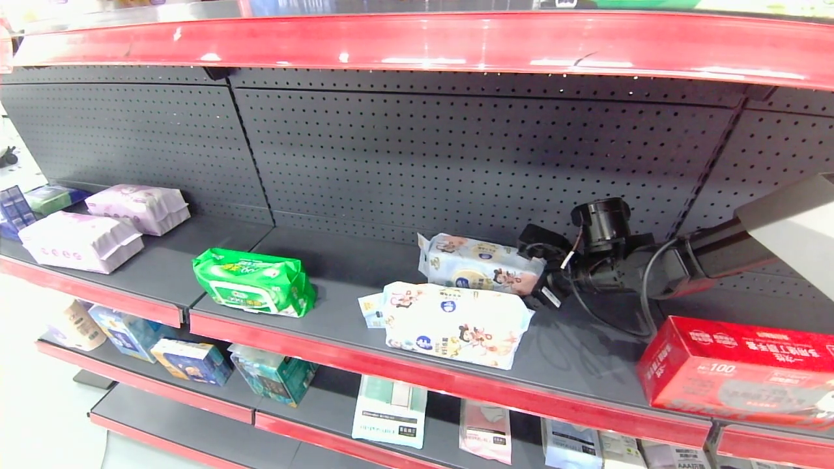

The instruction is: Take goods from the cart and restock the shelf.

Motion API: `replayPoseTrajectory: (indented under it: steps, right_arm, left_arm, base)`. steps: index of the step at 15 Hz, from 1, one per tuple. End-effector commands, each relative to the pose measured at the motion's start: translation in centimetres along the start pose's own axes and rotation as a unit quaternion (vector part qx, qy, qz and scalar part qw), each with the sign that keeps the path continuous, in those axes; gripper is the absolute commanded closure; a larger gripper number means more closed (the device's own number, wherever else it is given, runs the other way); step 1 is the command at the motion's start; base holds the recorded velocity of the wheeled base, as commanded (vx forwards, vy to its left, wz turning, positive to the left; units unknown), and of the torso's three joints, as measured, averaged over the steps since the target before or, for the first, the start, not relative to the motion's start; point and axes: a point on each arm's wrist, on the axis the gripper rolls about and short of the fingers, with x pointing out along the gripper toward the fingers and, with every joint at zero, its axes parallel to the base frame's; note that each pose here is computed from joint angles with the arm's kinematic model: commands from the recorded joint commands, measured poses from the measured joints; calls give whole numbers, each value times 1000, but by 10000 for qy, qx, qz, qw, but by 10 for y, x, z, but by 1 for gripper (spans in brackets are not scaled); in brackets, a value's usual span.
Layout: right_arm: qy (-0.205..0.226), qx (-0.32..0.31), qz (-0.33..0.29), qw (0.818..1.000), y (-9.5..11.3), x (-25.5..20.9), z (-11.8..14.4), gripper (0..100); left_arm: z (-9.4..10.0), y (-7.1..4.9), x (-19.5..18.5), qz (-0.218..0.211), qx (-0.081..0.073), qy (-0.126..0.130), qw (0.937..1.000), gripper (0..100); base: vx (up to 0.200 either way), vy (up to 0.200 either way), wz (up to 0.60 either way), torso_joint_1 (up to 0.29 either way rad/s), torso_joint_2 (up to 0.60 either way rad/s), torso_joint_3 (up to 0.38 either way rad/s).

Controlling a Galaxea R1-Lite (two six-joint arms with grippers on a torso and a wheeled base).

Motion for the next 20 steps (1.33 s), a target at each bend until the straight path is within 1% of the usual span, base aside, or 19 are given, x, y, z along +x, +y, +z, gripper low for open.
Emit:
replayPoseTrajectory:
  steps: [1, 10, 12, 14, 16, 17, 20]
  right_arm:
    - [-2, 29, -32, 10000, -2, -2, -1, 0]
    - [57, 135, -82, 9999, -7, -9, -7, 0]
    - [5, 238, -95, 9997, -6, -20, -5, 0]
    - [-50, 466, -228, 9986, -13, -32, -5, 0]
    - [-153, 752, -201, 9968, -15, -42, -6, 0]
    - [-167, 799, -187, 9965, -15, -45, -6, 0]
    - [-16, 969, -237, 9950, -12, -68, -21, 0]
  left_arm:
    - [0, 0, 0, 1, -1, 7, 10000, 0]
    - [0, 0, 0, 1, -1, 7, 10000, 0]
    - [0, 0, 0, 1, -1, 7, 10000, 0]
    - [0, 0, 0, 1, -1, 7, 10000, 0]
    - [0, 0, 0, 1, -1, 7, 10000, 0]
    - [0, 0, 0, 1, -1, 7, 10000, 0]
    - [0, 0, 0, 1, -1, 7, 10000, 0]
  base:
    - [0, 0, 0, 0, 0, 0]
    - [0, 0, 0, 0, 0, 0]
    - [0, 0, 0, 0, 0, 0]
    - [0, 0, 0, 0, 0, 0]
    - [0, 0, 0, 0, 0, 0]
    - [0, 0, 0, 0, 0, 0]
    - [0, 0, 0, 0, 0, 0]
